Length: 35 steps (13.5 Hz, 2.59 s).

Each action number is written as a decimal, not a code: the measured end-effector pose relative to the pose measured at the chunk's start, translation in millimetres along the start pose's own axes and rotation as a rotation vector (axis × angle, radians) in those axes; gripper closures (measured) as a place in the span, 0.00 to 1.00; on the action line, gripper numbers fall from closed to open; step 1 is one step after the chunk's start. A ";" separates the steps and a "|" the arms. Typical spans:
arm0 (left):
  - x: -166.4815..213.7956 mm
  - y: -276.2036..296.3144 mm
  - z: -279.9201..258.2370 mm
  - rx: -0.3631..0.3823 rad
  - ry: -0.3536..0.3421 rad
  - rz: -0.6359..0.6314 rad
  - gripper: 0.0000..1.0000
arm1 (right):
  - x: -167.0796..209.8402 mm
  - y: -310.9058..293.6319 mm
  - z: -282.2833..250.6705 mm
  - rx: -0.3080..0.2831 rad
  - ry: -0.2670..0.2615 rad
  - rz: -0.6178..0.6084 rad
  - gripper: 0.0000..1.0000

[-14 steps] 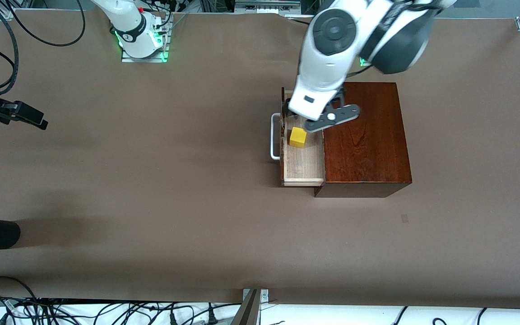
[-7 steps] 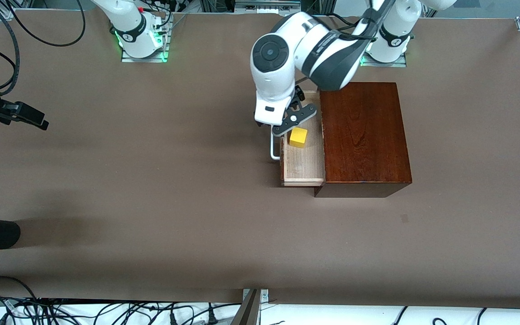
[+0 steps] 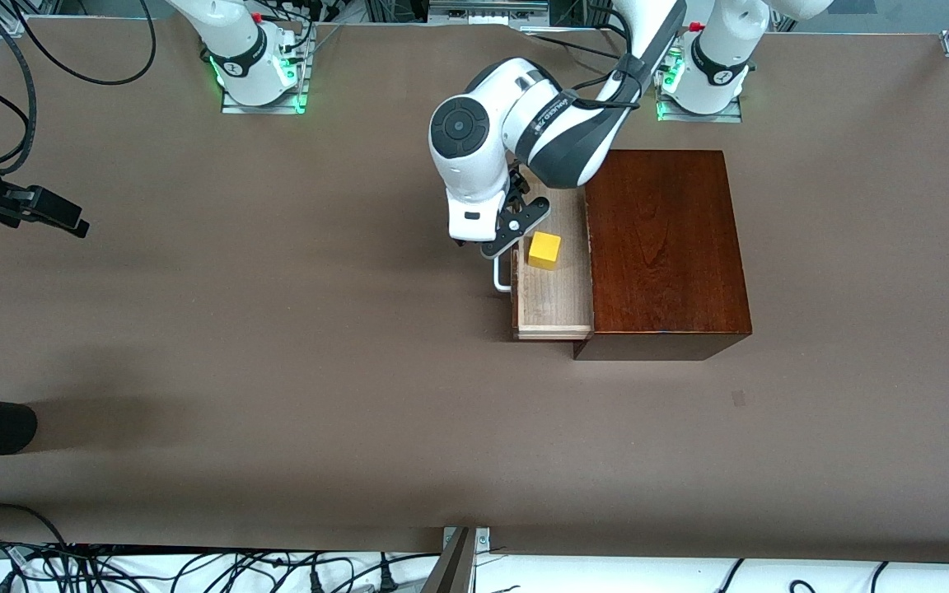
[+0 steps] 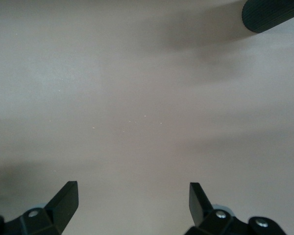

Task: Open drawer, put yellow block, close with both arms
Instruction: 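Push the drawer shut into the box with the left gripper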

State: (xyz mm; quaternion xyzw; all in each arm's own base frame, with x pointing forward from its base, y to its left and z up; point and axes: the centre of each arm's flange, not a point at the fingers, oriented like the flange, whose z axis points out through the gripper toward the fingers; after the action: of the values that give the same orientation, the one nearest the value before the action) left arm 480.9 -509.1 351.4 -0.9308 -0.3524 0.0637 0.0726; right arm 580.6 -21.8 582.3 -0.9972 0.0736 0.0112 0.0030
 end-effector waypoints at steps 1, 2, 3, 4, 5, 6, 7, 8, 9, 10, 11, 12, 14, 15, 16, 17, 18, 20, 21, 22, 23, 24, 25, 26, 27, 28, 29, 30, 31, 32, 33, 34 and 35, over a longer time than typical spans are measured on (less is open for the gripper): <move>-0.5 1.8 0.8 -0.009 -0.003 -0.015 0.21 | 0.1 0.0 0.1 0.000 0.000 0.000 0.00; -2.8 3.6 1.7 -0.018 -0.007 -0.021 0.31 | 0.1 0.0 0.2 0.000 0.000 0.000 0.00; -6.5 4.9 3.1 -0.021 -0.011 -0.023 0.46 | 0.1 0.0 0.3 0.000 -0.001 0.000 0.00; -9.4 5.7 4.2 -0.022 -0.013 -0.024 0.56 | 0.3 0.0 0.6 0.000 -0.001 0.000 0.00; -10.2 6.2 4.9 -0.022 -0.013 -0.024 0.67 | 0.6 -0.1 1.2 0.000 -0.002 0.000 0.00; -8.7 6.4 5.6 -0.022 -0.013 -0.028 0.78 | 0.9 -0.2 2.0 -0.001 -0.003 0.000 0.00; -4.2 6.5 6.4 -0.021 -0.013 -0.036 0.90 | 1.2 -0.2 2.8 -0.001 -0.005 0.000 0.00; 3.3 6.5 6.7 -0.020 -0.014 -0.046 0.99 | 1.5 -0.3 3.3 -0.001 -0.006 0.000 0.00; 12.8 6.0 6.4 -0.021 -0.016 -0.060 0.99 | 1.7 -0.3 3.8 -0.001 -0.007 0.000 0.00; 23.5 5.4 5.7 -0.022 -0.019 -0.075 0.99 | 1.8 -0.3 4.2 -0.001 -0.007 0.000 0.00; 32.9 4.7 5.0 -0.023 -0.021 -0.088 0.99 | 1.9 -0.3 4.3 -0.001 -0.007 0.000 0.00; 40.3 4.1 4.3 -0.025 -0.023 -0.098 0.99 | 1.9 -0.3 4.3 -0.001 -0.007 0.000 0.00; 47.2 3.5 3.6 -0.026 -0.025 -0.108 0.99 | 1.9 -0.3 4.3 -0.001 -0.007 0.000 0.00; 48.0 3.5 3.7 -0.026 -0.025 -0.109 0.99 | 1.9 -0.3 4.3 -0.001 -0.007 0.000 0.00; 47.7 3.9 3.4 -0.030 -0.024 -0.108 0.99 | 1.9 -0.3 4.3 -0.001 -0.007 0.000 0.00; 47.4 5.1 2.2 -0.041 -0.024 -0.108 0.99 | 1.9 -0.3 4.3 -0.001 -0.007 0.000 0.00; 47.2 7.1 0.5 -0.059 -0.022 -0.107 0.99 | 1.9 -0.3 4.3 -0.001 -0.007 0.000 0.00; 47.2 8.5 -0.8 -0.073 -0.021 -0.107 0.99 | 1.9 -0.3 4.3 -0.002 -0.007 0.000 0.00; 47.3 8.6 -0.6 -0.073 -0.021 -0.105 0.99 | 1.9 -0.3 4.3 -0.002 -0.007 0.000 0.00; 47.6 8.7 -0.2 -0.072 -0.021 -0.100 0.99 | 1.9 -0.3 4.3 -0.002 -0.007 0.000 0.00; 48.7 8.6 0.1 -0.072 -0.019 -0.086 0.99 | 2.0 -0.3 4.4 -0.002 -0.007 0.000 0.00; 51.4 8.4 0.3 -0.072 -0.017 -0.068 0.99 | 2.1 -0.4 4.8 -0.002 -0.008 0.000 0.00; 56.5 7.9 0.3 -0.072 -0.015 -0.048 0.99 | 2.4 -0.5 5.4 -0.002 -0.009 0.000 0.00; 63.2 7.1 -0.1 -0.073 -0.012 -0.029 0.99 | 2.6 -1.0 6.1 -0.002 -0.010 -0.001 0.00; 68.0 6.7 -0.7 -0.076 -0.010 -0.008 0.99 | 2.7 -1.9 6.5 -0.002 -0.011 -0.002 0.00; 71.3 6.3 -1.4 -0.077 -0.007 0.012 0.99 | 2.7 -2.8 6.7 -0.002 -0.011 -0.004 0.00; 74.3 5.9 -2.2 -0.078 -0.002 0.028 0.99 | 2.7 -3.1 6.7 -0.002 -0.011 -0.004 0.00; 75.5 5.6 -3.2 -0.079 -0.002 0.041 0.99 | 2.7 -3.3 6.7 -0.002 -0.011 -0.005 0.00; 76.5 5.2 -4.2 -0.080 -0.001 0.053 0.99 | 2.6 -3.5 6.7 -0.002 -0.011 -0.005 0.00; 78.3 4.4 -5.6 -0.081 -0.002 0.069 0.99 | 2.6 -3.8 6.7 -0.002 -0.011 -0.006 0.00; 80.5 3.2 -7.5 -0.082 -0.005 0.085 0.99 | 2.6 -3.9 6.7 -0.002 -0.011 -0.006 0.00; 85.2 0.8 -10.0 -0.081 -0.007 0.100 0.99 | 2.6 -4.0 6.7 -0.002 -0.011 -0.006 0.00; 92.4 -3.3 -12.5 -0.077 -0.012 0.110 0.99 | 2.6 -4.0 6.7 -0.002 -0.011 -0.006 0.00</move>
State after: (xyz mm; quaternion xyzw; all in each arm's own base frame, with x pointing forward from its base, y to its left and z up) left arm 549.6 -446.3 358.0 -0.9505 -0.3036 0.0593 0.0309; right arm 583.6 -18.2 575.5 -0.9974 0.0705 0.0170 0.0022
